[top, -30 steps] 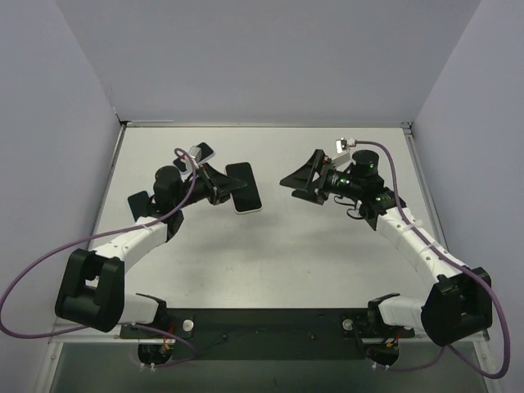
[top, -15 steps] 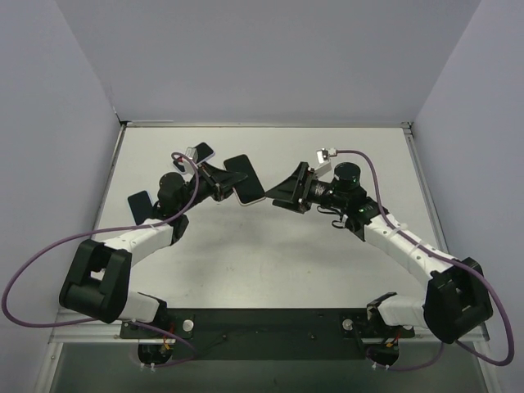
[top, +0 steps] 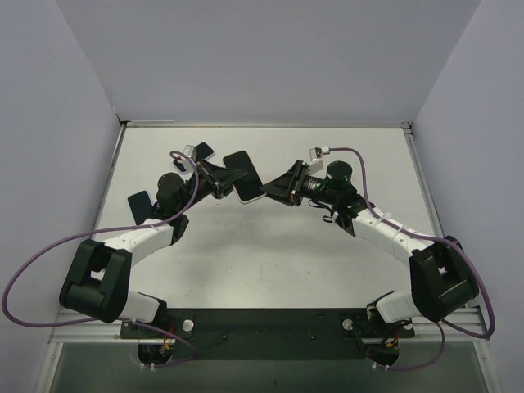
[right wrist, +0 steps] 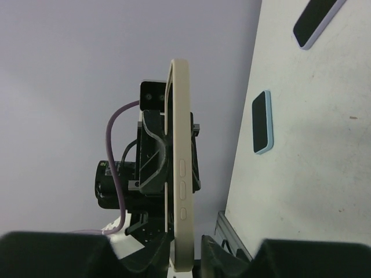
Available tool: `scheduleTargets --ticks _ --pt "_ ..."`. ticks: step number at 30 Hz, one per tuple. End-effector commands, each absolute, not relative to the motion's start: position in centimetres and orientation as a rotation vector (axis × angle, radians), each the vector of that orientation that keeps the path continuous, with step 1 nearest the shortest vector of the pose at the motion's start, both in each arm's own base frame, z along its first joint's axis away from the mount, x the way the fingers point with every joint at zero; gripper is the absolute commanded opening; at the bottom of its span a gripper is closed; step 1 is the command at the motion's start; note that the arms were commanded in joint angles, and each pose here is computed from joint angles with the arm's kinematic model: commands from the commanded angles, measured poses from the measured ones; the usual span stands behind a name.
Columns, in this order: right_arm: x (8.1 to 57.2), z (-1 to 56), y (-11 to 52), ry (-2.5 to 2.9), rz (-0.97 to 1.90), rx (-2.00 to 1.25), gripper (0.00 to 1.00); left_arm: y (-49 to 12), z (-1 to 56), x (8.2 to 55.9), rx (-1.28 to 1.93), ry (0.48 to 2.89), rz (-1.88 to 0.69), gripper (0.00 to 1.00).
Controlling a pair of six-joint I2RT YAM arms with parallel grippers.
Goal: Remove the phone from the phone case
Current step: Remove the phone case from the phone.
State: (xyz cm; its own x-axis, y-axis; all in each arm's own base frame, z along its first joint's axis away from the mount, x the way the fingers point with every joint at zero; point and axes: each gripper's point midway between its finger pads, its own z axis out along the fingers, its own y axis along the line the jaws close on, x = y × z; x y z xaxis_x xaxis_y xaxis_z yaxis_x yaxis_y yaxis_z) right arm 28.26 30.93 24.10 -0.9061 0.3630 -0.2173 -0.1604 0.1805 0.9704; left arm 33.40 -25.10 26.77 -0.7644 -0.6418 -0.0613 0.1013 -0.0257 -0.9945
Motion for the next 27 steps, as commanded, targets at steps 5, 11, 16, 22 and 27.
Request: scheduleTargets --ticks 5,11,16,22,27 --pt "26.6 28.9 31.9 1.938 1.966 0.131 0.00 -25.2 32.1 33.1 -0.374 1.589 -1.847 0.00" --pt "26.5 29.8 31.6 1.884 1.985 0.162 0.00 -25.1 33.0 33.1 -0.381 1.535 -1.896 0.00" --pt "27.2 32.1 31.5 1.727 2.136 0.192 0.00 -23.9 36.4 32.1 -0.393 1.318 -2.051 0.00" --pt "28.5 34.9 31.6 1.534 2.361 0.261 0.00 -23.8 43.0 31.7 -0.290 1.128 -2.144 0.00" --pt "29.3 35.4 31.5 1.466 2.427 0.310 0.00 -23.6 46.3 31.0 -0.258 1.060 -2.146 0.00"
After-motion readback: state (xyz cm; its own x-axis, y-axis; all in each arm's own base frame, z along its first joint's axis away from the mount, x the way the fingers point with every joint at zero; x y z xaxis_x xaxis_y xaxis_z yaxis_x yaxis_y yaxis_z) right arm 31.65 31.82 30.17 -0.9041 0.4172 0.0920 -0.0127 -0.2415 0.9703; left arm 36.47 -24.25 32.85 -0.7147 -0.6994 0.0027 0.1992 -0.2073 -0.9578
